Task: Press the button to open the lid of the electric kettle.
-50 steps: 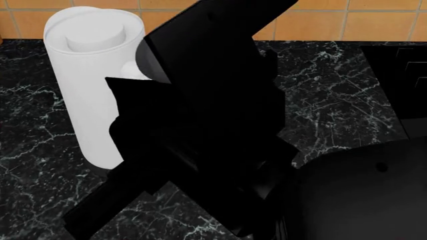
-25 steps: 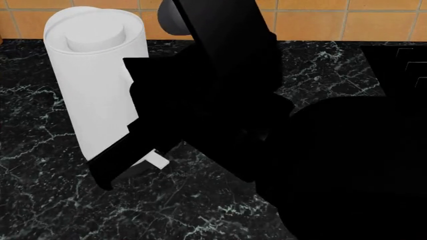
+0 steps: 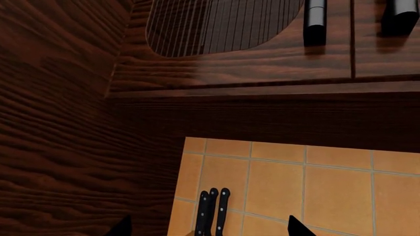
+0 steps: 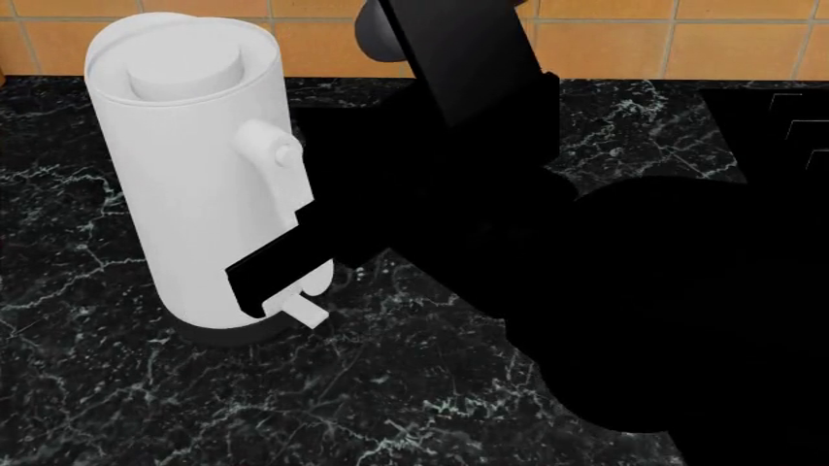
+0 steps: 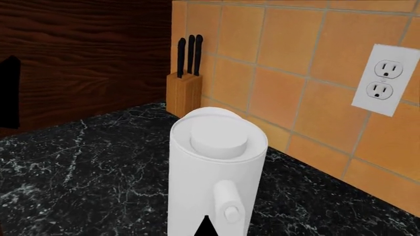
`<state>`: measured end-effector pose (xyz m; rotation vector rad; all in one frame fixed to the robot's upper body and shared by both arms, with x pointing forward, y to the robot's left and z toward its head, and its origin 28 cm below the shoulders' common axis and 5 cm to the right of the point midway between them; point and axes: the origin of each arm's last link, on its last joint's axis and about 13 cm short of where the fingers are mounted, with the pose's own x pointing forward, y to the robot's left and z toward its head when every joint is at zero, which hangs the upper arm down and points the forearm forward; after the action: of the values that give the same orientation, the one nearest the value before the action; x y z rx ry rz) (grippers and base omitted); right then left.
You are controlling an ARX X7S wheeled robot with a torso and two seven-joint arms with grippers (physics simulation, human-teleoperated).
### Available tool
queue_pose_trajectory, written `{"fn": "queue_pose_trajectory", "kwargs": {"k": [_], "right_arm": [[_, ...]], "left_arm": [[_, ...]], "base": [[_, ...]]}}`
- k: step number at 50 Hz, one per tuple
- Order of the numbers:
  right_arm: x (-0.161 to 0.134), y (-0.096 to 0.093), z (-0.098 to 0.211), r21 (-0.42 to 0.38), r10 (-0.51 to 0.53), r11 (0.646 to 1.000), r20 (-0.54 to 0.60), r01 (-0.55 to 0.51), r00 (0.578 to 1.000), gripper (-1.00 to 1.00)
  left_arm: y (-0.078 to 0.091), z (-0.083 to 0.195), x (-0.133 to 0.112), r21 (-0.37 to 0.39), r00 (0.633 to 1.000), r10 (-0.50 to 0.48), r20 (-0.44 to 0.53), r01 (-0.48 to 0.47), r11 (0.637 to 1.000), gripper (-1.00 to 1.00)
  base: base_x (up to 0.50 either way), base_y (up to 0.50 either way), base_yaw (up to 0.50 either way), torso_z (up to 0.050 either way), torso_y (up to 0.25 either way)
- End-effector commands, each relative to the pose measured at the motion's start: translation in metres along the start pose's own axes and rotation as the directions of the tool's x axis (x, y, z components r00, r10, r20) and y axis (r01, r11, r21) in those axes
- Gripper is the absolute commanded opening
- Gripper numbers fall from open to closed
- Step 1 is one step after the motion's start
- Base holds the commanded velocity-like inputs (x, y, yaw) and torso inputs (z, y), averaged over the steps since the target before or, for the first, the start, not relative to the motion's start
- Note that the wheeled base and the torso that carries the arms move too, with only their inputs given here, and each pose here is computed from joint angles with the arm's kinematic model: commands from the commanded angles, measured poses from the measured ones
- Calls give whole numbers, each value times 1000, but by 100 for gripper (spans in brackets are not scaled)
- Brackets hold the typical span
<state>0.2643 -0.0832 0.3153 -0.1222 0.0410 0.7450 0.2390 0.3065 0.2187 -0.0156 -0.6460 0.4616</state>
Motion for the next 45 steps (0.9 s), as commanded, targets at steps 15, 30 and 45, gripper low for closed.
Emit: {"fn": "queue_pose_trajectory", "kwargs": {"k": [15, 30, 45], "right_arm": [[24, -12, -20, 6, -18, 1000, -79, 18, 997, -100], [39, -20, -21, 1, -26, 1000, -86, 26, 996, -100], [57, -25, -24, -3, -26, 1000, -106, 26, 994, -100]], "left_arm": [[0, 0, 1, 0, 1000, -2, -2, 2, 1000, 100], [0, -1, 1, 3, 1000, -2, -2, 2, 1000, 100], [-1, 0, 0, 5, 1000, -7, -2, 7, 1000, 100]], "base": [[0, 0, 0, 0, 0], [0, 0, 0, 0, 0], [0, 0, 0, 0, 0]]}}
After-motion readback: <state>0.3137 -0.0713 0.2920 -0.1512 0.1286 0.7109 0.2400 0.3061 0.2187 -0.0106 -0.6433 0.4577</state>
